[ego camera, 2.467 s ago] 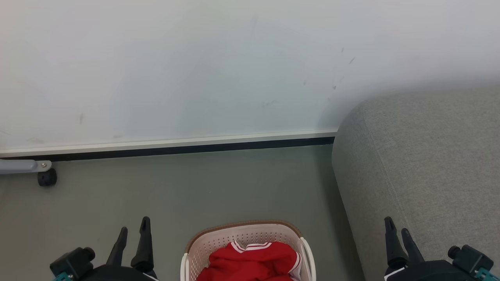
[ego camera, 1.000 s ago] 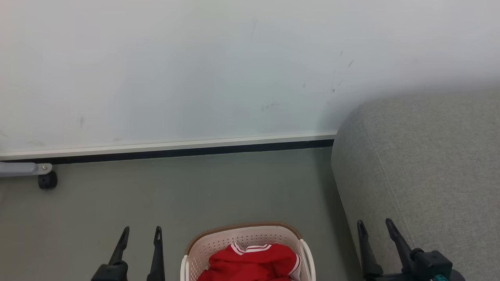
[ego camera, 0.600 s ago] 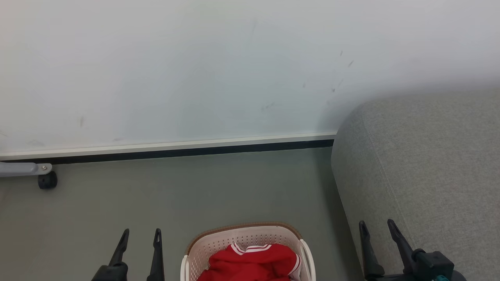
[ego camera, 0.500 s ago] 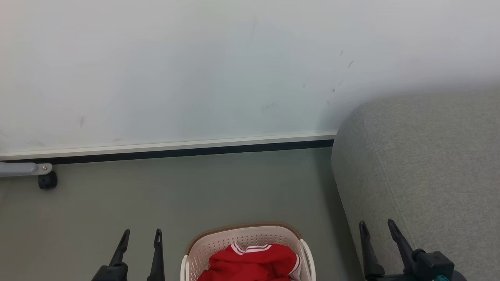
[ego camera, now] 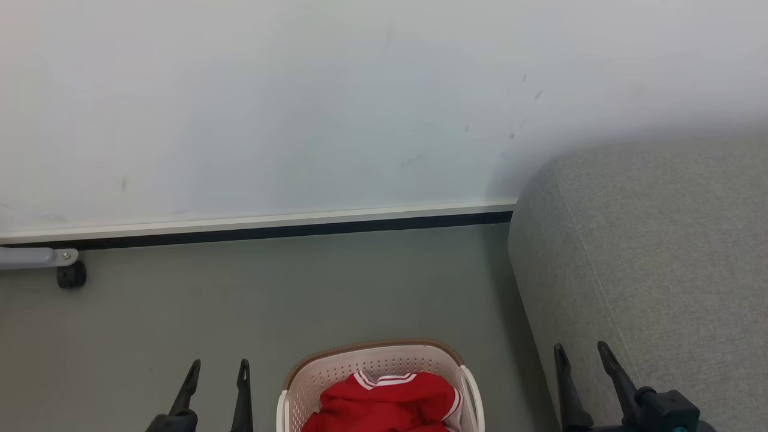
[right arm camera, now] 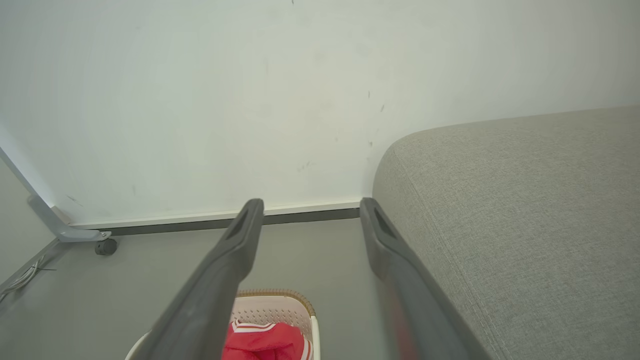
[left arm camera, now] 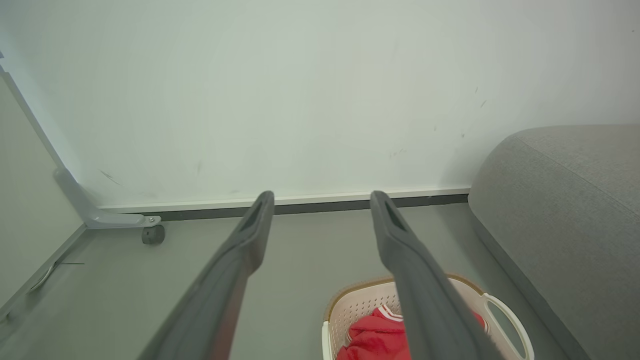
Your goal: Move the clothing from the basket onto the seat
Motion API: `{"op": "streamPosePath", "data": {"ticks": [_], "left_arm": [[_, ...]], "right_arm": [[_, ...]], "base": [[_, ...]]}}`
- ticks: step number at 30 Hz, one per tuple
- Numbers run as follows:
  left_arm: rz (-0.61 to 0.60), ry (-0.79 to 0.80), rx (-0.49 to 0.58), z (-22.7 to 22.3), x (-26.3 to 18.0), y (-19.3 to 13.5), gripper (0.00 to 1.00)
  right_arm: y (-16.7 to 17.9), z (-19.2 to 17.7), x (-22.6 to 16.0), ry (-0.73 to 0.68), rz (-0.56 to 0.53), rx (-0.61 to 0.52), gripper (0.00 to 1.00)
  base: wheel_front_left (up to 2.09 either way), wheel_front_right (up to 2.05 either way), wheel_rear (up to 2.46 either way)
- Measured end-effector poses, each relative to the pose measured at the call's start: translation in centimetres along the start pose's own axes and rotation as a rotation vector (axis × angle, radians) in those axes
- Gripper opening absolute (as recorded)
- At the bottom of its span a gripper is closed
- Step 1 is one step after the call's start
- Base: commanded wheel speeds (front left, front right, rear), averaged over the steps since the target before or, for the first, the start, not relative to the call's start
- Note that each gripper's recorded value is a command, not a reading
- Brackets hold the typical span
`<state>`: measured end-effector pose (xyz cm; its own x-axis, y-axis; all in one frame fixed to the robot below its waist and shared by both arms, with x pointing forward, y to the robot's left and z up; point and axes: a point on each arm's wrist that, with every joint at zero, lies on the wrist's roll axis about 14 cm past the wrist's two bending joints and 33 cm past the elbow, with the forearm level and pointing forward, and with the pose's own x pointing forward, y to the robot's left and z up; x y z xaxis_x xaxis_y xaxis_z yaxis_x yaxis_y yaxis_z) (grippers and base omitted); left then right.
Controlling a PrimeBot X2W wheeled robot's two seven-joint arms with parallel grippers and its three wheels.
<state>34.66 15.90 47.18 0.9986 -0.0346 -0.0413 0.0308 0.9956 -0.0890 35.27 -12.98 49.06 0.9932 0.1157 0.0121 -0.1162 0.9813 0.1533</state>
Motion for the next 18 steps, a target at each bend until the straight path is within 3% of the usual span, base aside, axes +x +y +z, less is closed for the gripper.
{"op": "streamPosePath", "data": {"ticks": [18], "left_arm": [[-0.131,0.055,0.04,-1.9,2.5,-3.1,1.0]], "right_arm": [[-1.4,-0.7,1.9,0.019,-0.033,-0.006,1.0]], "base": [[0.0,0.0,0.0]]}}
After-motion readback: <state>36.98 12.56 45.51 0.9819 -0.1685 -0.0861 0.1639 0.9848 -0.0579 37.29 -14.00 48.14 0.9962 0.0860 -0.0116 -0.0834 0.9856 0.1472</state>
